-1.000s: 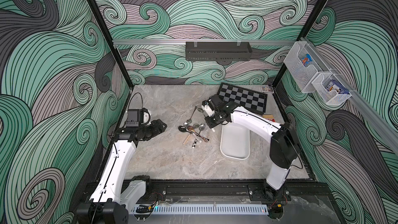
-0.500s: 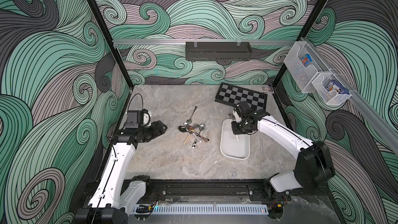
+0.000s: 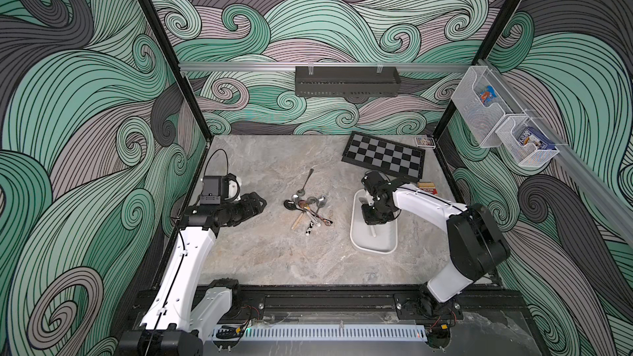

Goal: Put the spoon into the storage box
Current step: Place the spoon in the storage box, then pick up the spoon from the center of the board, then place the spoon in the storage box.

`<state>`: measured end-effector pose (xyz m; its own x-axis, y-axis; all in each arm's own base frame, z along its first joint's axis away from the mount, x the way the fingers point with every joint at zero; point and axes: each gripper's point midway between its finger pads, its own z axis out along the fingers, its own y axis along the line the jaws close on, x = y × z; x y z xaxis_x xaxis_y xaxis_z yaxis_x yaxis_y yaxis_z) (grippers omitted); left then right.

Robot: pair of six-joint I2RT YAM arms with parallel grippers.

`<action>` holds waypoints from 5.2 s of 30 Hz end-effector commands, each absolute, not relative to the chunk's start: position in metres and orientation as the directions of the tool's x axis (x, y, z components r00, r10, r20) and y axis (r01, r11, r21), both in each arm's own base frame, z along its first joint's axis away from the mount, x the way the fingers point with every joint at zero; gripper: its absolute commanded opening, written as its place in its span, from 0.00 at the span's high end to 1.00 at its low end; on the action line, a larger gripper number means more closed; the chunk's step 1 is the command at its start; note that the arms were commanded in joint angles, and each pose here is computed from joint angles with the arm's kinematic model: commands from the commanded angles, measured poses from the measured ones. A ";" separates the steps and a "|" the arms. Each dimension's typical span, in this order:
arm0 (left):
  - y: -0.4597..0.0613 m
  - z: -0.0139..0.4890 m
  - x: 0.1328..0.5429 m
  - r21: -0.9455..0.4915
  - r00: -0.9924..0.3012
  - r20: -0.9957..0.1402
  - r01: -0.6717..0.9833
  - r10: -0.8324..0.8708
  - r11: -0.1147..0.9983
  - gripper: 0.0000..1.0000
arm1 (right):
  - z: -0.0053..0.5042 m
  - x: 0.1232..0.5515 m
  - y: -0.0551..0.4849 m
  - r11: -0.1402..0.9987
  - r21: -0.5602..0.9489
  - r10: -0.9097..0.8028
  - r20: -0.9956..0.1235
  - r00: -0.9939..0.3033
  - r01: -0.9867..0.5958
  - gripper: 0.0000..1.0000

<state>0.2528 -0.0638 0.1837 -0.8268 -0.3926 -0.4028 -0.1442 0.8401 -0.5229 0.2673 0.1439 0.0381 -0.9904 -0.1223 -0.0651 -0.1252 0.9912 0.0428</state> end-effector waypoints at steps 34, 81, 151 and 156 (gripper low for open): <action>-0.064 0.179 0.250 -0.507 -0.836 -0.401 -0.138 -0.375 0.851 0.27 | 0.032 0.305 0.113 0.994 -0.081 -0.079 -0.123 -0.989 -0.069 0.93; -0.214 0.043 0.458 0.077 -0.958 -0.178 0.213 0.223 0.974 0.48 | 0.132 0.259 0.135 0.974 0.149 -0.095 -0.415 -0.905 -0.170 0.40; -0.415 0.146 0.300 -0.138 -0.928 -0.368 0.109 0.051 0.984 1.00 | 0.135 0.299 0.041 0.849 0.466 0.466 -0.438 -0.769 0.249 0.41; -0.428 0.125 0.302 -0.133 -0.927 -0.371 0.102 0.046 0.986 1.00 | 0.135 0.298 0.041 0.850 0.466 0.464 -0.440 -0.769 0.246 0.41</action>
<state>0.2957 -0.4143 0.1214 -0.9391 0.0836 -0.3332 0.1236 0.9872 -0.1008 0.2972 0.0390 0.1302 -0.7784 0.4576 -0.4298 0.2575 0.8571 0.4461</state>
